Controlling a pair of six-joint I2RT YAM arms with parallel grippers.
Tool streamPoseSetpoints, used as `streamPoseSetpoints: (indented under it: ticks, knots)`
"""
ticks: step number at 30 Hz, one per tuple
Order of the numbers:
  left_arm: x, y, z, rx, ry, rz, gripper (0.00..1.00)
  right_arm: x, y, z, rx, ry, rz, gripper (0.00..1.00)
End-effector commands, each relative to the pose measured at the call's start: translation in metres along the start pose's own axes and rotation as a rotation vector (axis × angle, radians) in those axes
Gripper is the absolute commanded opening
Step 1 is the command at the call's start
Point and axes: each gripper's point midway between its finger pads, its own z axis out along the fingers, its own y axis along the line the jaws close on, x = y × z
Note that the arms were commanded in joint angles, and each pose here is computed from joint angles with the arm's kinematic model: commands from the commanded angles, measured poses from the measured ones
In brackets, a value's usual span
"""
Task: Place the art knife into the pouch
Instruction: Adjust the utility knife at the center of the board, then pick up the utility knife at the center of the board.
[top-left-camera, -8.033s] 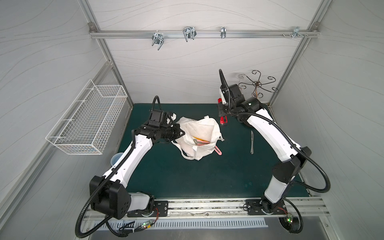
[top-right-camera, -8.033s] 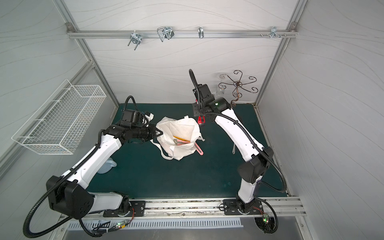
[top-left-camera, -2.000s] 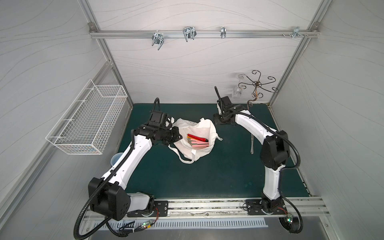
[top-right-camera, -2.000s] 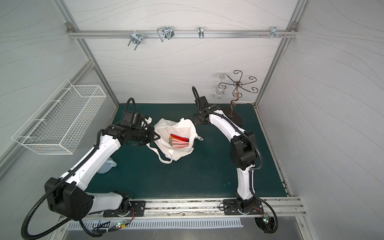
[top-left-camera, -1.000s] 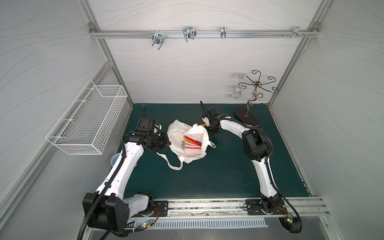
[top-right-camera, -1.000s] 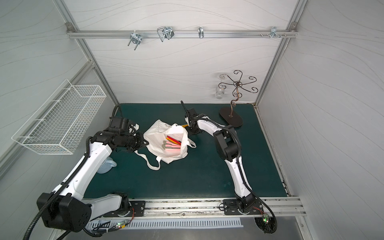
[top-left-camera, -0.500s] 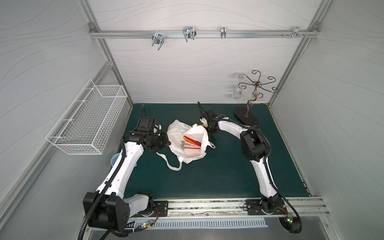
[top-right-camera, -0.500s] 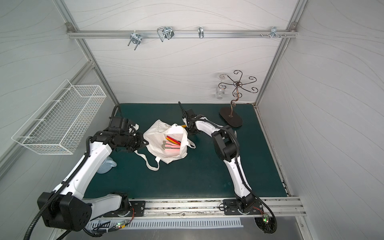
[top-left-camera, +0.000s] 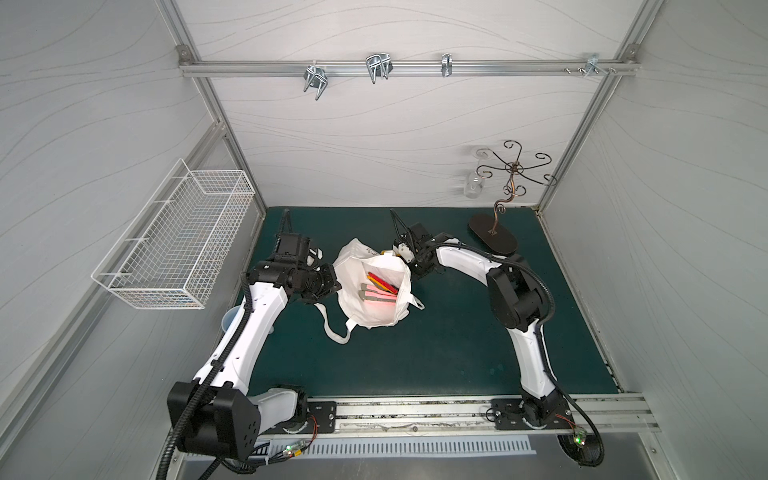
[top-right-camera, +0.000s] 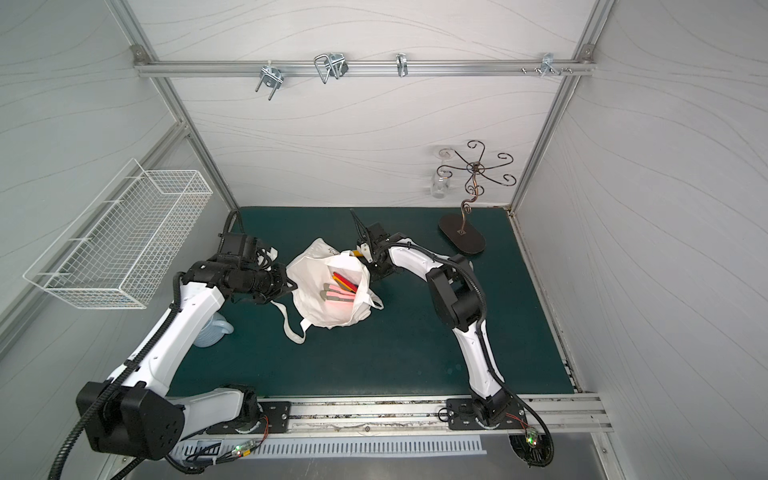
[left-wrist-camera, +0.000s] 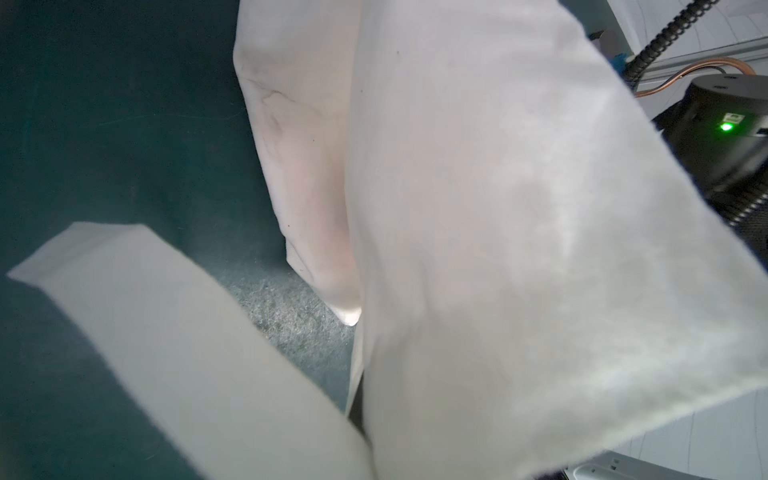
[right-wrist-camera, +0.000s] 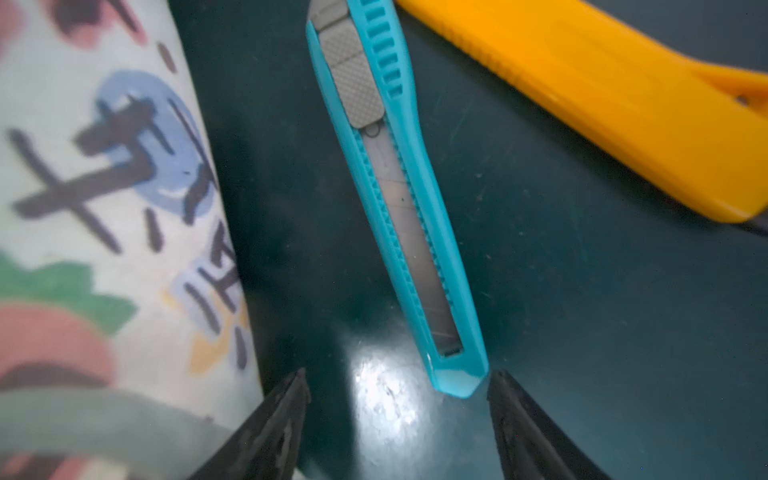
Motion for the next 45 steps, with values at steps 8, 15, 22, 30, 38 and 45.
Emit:
streamPoseSetpoints:
  ticks: [8,15,22,30,38,45]
  knots:
    - [-0.009,-0.007,-0.009,0.017,-0.032,0.026,0.00,-0.031,-0.006,0.000,0.034,-0.039,-0.089,0.73]
    - [-0.009,-0.009,-0.012,0.017,-0.035,0.032,0.00,-0.029,-0.007,0.020,0.017,-0.020,-0.103,0.73]
    - [-0.005,-0.007,-0.008,0.028,-0.026,0.025,0.00,-0.009,-0.009,0.047,0.031,0.046,-0.131,0.74]
    - [-0.008,-0.009,-0.009,0.037,-0.027,0.027,0.00,0.015,-0.010,0.067,0.086,0.124,-0.151,0.61]
    - [-0.010,-0.014,-0.010,0.045,-0.015,0.028,0.00,0.032,-0.028,0.055,0.108,0.141,-0.066,0.27]
    - [-0.013,-0.015,-0.009,0.044,-0.011,0.026,0.00,0.057,-0.044,0.028,0.120,0.156,0.102,0.24]
